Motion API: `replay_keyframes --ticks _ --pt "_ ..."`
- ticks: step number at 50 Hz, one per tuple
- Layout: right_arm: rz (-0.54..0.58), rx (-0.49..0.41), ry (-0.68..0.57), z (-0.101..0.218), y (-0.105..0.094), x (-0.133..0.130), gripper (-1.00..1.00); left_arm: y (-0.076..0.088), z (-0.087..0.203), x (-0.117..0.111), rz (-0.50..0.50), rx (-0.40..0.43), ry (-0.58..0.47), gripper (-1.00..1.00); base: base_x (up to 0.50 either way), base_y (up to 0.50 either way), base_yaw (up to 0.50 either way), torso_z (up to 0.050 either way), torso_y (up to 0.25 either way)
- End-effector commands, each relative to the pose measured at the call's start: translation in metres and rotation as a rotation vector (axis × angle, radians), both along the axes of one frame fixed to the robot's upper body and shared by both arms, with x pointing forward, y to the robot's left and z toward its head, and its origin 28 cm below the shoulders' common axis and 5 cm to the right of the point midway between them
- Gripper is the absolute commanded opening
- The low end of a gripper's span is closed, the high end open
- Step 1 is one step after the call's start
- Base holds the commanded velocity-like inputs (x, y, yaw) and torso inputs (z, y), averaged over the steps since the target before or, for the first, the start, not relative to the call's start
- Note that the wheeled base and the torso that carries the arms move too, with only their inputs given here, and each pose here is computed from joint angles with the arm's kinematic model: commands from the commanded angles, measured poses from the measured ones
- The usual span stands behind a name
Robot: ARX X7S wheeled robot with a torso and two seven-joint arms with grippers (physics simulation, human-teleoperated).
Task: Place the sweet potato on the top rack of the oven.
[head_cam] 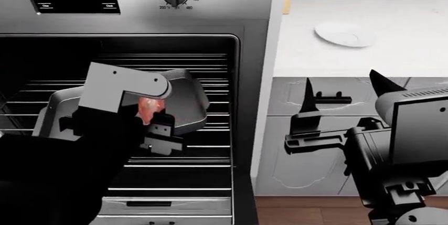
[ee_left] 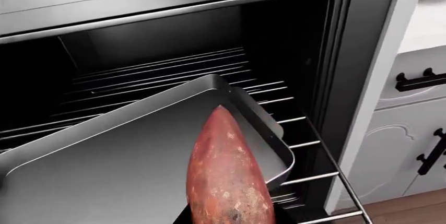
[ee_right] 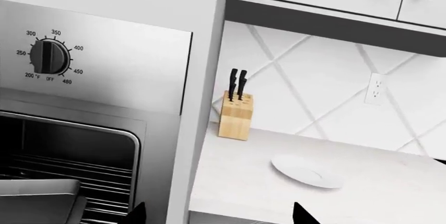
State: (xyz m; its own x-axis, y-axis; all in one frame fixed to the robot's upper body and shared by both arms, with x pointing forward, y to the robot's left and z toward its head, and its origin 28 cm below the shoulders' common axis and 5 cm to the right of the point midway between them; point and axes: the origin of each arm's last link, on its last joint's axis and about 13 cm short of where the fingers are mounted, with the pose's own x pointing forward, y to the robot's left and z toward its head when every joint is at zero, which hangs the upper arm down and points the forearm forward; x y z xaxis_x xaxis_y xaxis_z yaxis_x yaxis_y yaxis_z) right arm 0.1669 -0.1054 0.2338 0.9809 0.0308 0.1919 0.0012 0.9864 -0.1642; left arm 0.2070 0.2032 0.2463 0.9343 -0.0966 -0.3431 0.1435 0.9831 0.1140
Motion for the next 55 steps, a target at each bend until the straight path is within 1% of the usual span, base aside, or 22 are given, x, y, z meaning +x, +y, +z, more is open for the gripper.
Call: replay_keyframes --ticks 1,8,10,11,18,22,28,38,44,55 --pt "-0.003 0.01 -0.001 -0.001 0.0 0.002 1.0 0.003 0.0 0.005 0.016 -0.012 0.0 -1.0 0.0 0.0 0.0 0.0 0.0" --pt "-0.004 0.018 -0.001 -0.002 -0.001 0.004 1.0 0.008 0.009 0.016 0.033 -0.02 0.0 -1.0 0.0 0.0 0.0 0.0 0.0" --pt "-0.004 0.02 -0.002 -0.002 -0.001 0.004 1.0 0.012 0.012 0.022 0.048 0.021 -0.008 -1.0 0.0 0.0 0.0 0.0 0.0" --pt "-0.003 0.021 -0.002 -0.002 -0.001 0.004 1.0 0.013 0.013 0.027 0.053 0.0 -0.001 -1.0 0.0 0.0 0.0 0.0 0.0" --pt "-0.011 0.023 -0.006 -0.001 -0.003 0.004 1.0 0.015 0.016 0.042 0.069 -0.012 0.008 -1.0 0.0 0.0 0.0 0.0 0.0" --pt "-0.009 0.025 -0.008 -0.002 -0.003 0.004 1.0 0.014 0.017 0.047 0.064 -0.018 0.014 -1.0 0.0 0.0 0.0 0.0 0.0" --pt "-0.008 0.026 -0.013 0.0 -0.003 0.004 1.0 0.018 0.018 0.058 0.08 -0.037 0.014 -1.0 0.0 0.0 0.0 0.0 0.0" --pt "-0.009 0.025 -0.013 -0.001 -0.003 0.006 1.0 0.024 0.014 0.077 0.105 -0.071 0.014 -1.0 0.0 0.0 0.0 0.0 0.0" --pt "-0.009 0.025 -0.01 -0.002 -0.002 0.007 1.0 0.028 0.004 0.085 0.121 -0.082 0.036 -1.0 0.0 0.0 0.0 0.0 0.0" --pt "-0.01 0.024 -0.006 -0.003 -0.002 0.009 1.0 0.03 -0.003 0.093 0.13 -0.084 0.063 -1.0 0.0 0.0 0.0 0.0 0.0"
